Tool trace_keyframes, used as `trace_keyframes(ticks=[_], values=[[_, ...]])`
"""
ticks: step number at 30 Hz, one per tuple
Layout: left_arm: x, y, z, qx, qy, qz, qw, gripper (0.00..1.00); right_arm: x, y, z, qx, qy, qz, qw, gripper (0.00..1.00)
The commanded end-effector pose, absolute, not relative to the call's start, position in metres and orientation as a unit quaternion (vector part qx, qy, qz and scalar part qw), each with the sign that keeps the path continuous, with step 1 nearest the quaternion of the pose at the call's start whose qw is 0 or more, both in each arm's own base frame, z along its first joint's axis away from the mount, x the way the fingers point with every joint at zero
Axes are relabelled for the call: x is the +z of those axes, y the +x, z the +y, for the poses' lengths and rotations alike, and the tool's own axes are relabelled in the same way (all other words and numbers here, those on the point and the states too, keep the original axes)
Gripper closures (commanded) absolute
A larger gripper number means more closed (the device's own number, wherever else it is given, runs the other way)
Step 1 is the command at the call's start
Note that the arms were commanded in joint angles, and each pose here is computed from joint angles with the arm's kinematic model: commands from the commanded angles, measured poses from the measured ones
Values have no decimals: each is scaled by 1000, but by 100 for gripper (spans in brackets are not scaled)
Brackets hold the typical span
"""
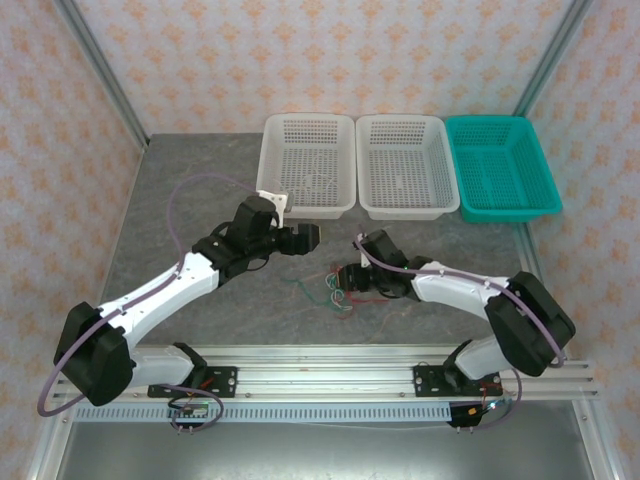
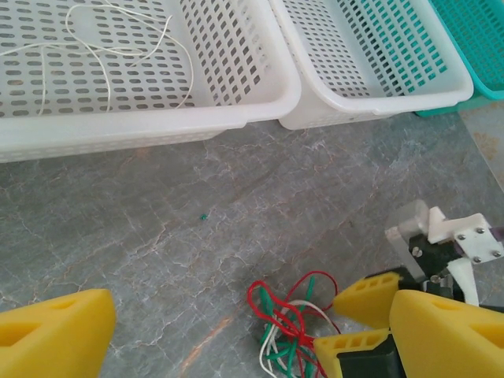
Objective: Untangle the cables
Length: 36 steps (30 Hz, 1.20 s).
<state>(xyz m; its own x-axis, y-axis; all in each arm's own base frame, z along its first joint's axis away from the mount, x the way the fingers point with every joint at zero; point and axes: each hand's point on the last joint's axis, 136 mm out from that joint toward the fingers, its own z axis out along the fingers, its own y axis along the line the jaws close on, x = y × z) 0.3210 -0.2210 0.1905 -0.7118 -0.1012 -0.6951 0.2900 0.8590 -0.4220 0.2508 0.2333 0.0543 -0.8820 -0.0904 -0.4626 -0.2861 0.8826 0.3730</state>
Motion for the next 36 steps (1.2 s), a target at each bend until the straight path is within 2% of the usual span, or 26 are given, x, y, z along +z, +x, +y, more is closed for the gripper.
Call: trace_keyframes(ticks=[1,3,5,8,12,18,22,23,26,28,30,36], values=[[193,322,-218,-256,49,886,384,10,72,256,210,192,-61,941,272,34],[186,323,-220,-253,50,890,376,10,91,256,207,219,-31,929,298,26],[178,324,-225,-257,51,894,364,14,111,257,208,249,1,915,318,28],[160,323,-244,-278,62,901,326,34,123,257,219,301,41,903,305,39],[128,313,-281,-315,88,912,246,53,100,256,236,315,83,916,234,44],[85,298,-312,-341,93,920,168,64,58,251,249,289,97,941,147,47],[72,294,-315,-341,81,924,155,65,45,250,248,277,103,946,134,50],[68,293,-314,-336,79,926,153,66,44,251,246,275,106,946,138,55],[60,292,-311,-325,78,931,147,72,41,254,242,270,114,944,150,85],[54,291,-308,-316,77,935,145,75,42,254,241,270,114,944,153,94],[48,290,-305,-307,78,938,139,78,44,254,241,272,112,943,156,100],[29,289,-301,-289,69,947,126,86,51,254,243,296,114,933,171,100]])
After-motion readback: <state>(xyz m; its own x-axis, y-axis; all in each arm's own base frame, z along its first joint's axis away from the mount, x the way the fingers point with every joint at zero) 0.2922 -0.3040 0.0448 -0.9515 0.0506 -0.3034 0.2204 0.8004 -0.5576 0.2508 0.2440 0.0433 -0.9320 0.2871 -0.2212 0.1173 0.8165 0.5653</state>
